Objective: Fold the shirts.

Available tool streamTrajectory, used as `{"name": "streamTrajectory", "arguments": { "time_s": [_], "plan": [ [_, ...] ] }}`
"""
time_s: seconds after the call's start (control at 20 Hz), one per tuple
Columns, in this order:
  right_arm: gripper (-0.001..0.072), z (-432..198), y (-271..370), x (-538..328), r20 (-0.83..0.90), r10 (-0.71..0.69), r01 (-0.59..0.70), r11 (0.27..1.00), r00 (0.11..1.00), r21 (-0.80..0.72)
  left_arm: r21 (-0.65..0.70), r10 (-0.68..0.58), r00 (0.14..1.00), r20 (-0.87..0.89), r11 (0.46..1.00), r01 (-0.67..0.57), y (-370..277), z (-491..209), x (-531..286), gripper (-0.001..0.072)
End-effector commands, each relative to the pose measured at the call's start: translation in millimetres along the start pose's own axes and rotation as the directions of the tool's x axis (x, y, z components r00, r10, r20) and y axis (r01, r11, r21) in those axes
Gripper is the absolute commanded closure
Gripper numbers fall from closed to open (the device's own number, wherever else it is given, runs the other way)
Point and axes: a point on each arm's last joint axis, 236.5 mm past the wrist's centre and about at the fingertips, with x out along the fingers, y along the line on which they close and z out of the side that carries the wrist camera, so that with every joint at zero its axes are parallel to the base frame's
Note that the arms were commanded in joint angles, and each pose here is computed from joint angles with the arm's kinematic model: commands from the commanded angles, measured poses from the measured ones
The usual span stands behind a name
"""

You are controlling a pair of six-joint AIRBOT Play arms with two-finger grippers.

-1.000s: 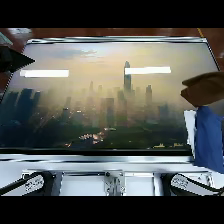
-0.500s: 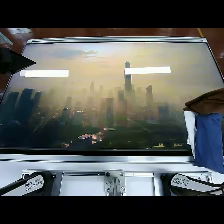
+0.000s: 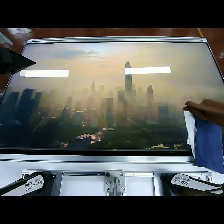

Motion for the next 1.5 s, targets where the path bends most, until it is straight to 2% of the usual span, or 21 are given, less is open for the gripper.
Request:
{"name": "streamTrajectory", "arguments": {
  "time_s": [0.0, 0.15, 0.25, 0.4, 0.45, 0.5, 0.55, 0.6, 0.7, 0.75, 0.8, 0.9, 0.95, 1.0, 1.05, 1.1, 1.15, 1.2, 1.25, 1.35, 1.45],
  "plan": [
    [0.0651, -91.8, -14.1, 37.8, -0.340, 0.002, 0.026, 0.997, 0.940, 0.076, 0.002, 0.001, 1.000, 0.001, 1.000, -0.001, 0.0, 0.3, -0.3, 0.0674],
    [0.0651, -150.6, -30.0, 75.2, -0.531, -0.084, 0.120, 0.992, 0.843, 0.034, 0.002, 0.002, 1.000, 0.005, 1.000, -0.002, 0.3, 1.2, -0.3, 0.0673],
    [0.0650, -180.3, -31.0, 88.4, -0.614, -0.109, 0.137, 0.991, 0.782, -0.001, 0.001, 0.002, 1.000, 0.008, 1.000, -0.002, 0.4, 1.8, -0.3, 0.0673],
    [0.0650, -189.6, -24.6, 111.7, -0.613, -0.100, 0.149, 0.988, 0.784, 0.030, -0.004, 0.003, 1.000, 0.011, 1.000, -0.003, 0.5, 2.5, -0.3, 0.0673],
    [0.0623, -186.7, -24.6, 116.8, -0.597, -0.102, 0.153, 0.988, 0.796, 0.034, -0.004, -0.003, 1.000, 0.012, 1.000, 0.003, -0.8, 2.9, -0.3, 0.0674],
    [0.0365, -182.5, -29.1, 118.1, -0.581, -0.120, 0.167, 0.986, 0.805, 0.026, -0.004, -0.003, 1.000, 0.013, 1.000, 0.004, -1.0, 3.1, -0.3, 0.0673],
    [0.0048, -181.2, -36.1, 114.8, -0.580, -0.148, 0.182, 0.983, 0.801, 0.001, -0.004, -0.003, 1.000, 0.013, 1.000, 0.003, -0.9, 3.0, -0.3, 0.0673],
    [0.0022, -180.1, -50.1, 104.7, -0.587, -0.203, 0.231, 0.973, 0.784, -0.028, -0.005, -0.003, 1.000, 0.012, 1.000, 0.003, -0.2, 3.0, 0.3, 0.0673],
    [0.0022, -164.6, -79.6, 73.3, -0.561, -0.308, 0.348, 0.937, 0.768, -0.038, -0.010, -0.004, 1.000, 0.006, 1.000, 0.004, 2.2, 2.4, 2.9, 0.0674],
    [0.0029, -144.4, -83.7, 57.2, -0.493, -0.311, 0.370, 0.929, 0.813, 0.024, -0.011, -0.004, 1.000, -0.003, 1.000, 0.004, 3.6, 1.1, 6.0, 0.0674],
    [0.0029, -116.3, -78.6, 43.5, -0.384, -0.278, 0.334, 0.939, 0.881, 0.086, 0.003, 0.012, 1.000, -0.024, 1.000, -0.012, 7.6, -3.2, 11.3, 0.0675],
    [0.0029, -35.1, -39.5, 4.7, -0.038, -0.103, 0.108, 0.982, 0.994, 0.158, 0.075, 0.150, 0.981, -0.121, 0.987, -0.141, 31.4, -24.6, 26.3, 0.0676],
    [0.0029, 7.3, -1.8, -26.6, 0.156, 0.037, -0.056, 0.991, 0.987, 0.124, 0.113, 0.251, 0.952, -0.178, 0.966, -0.233, 47.1, -37.9, 34.1, 0.0676],
    [0.0030, 35.7, 38.4, -58.1, 0.291, 0.166, -0.185, 0.982, 0.942, 0.040, 0.158, 0.356, 0.903, -0.241, 0.932, -0.325, 62.1, -53.5, 43.1, 0.0676],
    [0.0030, 50.1, 85.7, -85.9, 0.361, 0.292, -0.286, 0.956, 0.886, -0.073, 0.232, 0.434, 0.843, -0.317, 0.898, -0.374, 71.6, -72.9, 54.7, 0.0676],
    [0.0030, 47.5, 128.4, -98.3, 0.350, 0.379, -0.341, 0.925, 0.857, -0.168, 0.292, 0.472, 0.784, -0.403, 0.878, -0.379, 75.1, -95.9, 67.7, 0.0673],
    [0.0030, 32.4, 168.5, -97.1, 0.282, 0.424, -0.355, 0.896, 0.861, -0.265, 0.335, 0.482, 0.719, -0.500, 0.874, -0.353, 74.1, -122.9, 82.6, 0.0631],
    [0.0029, 12.6, 198.4, -83.3, 0.195, 0.416, -0.339, 0.880, 0.888, -0.333, 0.332, 0.467, 0.686, -0.558, 0.883, -0.331, 69.7, -141.0, 98.9, 0.0342],
    [0.0023, -7.1, 217.9, -67.2, 0.112, 0.395, -0.335, 0.874, 0.912, -0.352, 0.289, 0.455, 0.670, -0.587, 0.890, -0.351, 66.3, -152.0, 113.8, -0.0013],
    [0.0020, -43.9, 248.1, -38.6, -0.037, 0.376, -0.361, 0.851, 0.926, -0.382, 0.245, 0.439, 0.656, -0.615, 0.896, -0.370, 64.9, -164.8, 132.9, -0.0001],
    [0.0021, -65.5, 259.9, -17.7, -0.106, 0.334, -0.347, 0.840, 0.937, -0.417, 0.216, 0.400, 0.668, -0.627, 0.914, -0.343, 57.3, -172.2, 139.9, 0.0000]
  ]
}}
